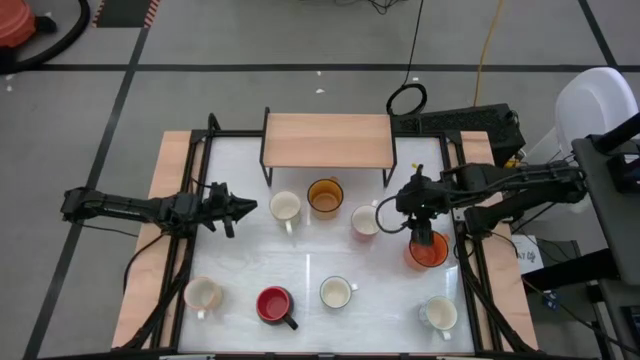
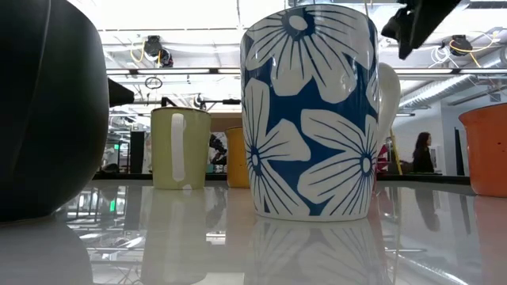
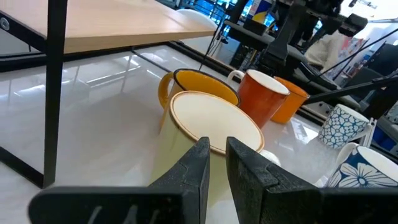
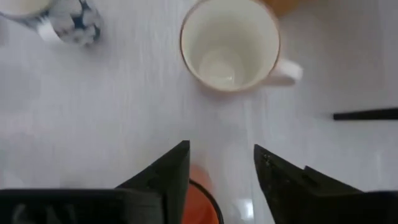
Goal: Place coffee mugs
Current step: Put the orange mug on the shelf
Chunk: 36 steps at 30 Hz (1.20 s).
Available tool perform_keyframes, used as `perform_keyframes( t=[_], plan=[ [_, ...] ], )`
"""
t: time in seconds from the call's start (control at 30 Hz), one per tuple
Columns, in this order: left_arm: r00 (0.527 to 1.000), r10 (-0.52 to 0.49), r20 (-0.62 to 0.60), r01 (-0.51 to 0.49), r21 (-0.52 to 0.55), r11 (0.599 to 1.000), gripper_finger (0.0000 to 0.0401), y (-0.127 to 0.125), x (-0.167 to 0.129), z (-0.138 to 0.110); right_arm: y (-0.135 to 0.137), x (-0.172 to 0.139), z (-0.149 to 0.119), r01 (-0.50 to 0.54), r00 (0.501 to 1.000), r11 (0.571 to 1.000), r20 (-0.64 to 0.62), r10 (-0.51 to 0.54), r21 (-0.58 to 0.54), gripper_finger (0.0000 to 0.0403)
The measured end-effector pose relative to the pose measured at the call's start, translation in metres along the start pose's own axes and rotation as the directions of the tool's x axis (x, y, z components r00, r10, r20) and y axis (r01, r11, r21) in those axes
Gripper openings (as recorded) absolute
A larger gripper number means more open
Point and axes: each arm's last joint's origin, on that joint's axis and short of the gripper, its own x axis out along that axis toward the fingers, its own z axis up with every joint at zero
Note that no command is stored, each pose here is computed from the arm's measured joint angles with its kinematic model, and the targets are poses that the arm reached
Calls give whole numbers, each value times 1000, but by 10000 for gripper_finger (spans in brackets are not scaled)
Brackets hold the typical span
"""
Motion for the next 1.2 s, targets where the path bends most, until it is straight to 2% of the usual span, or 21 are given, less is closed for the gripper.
perform_keyframes(
  t=[0.17,0.33,0.47,0.77,1.03,1.2],
  plan=[
    [1000,-1,0,1,0,1000,58,0,0,0,0,2,-7,16,995,1000,-99,-13,26,201],
    [1000,0,0,0,16,1000,58,0,0,0,1,0,-15,17,987,997,-161,-4,76,216],
    [1000,0,0,0,20,1000,58,0,0,0,3,-1,-18,46,984,997,-176,-35,59,217],
    [1000,0,0,0,20,1000,58,0,0,0,10,0,-20,32,982,999,-189,-30,6,217],
    [1000,0,0,0,15,1000,58,0,0,0,12,17,-31,16,964,1000,-266,-16,-4,219],
    [1000,0,0,0,14,1000,58,0,0,0,12,31,-39,11,951,1000,-309,-9,4,246]
  ],
)
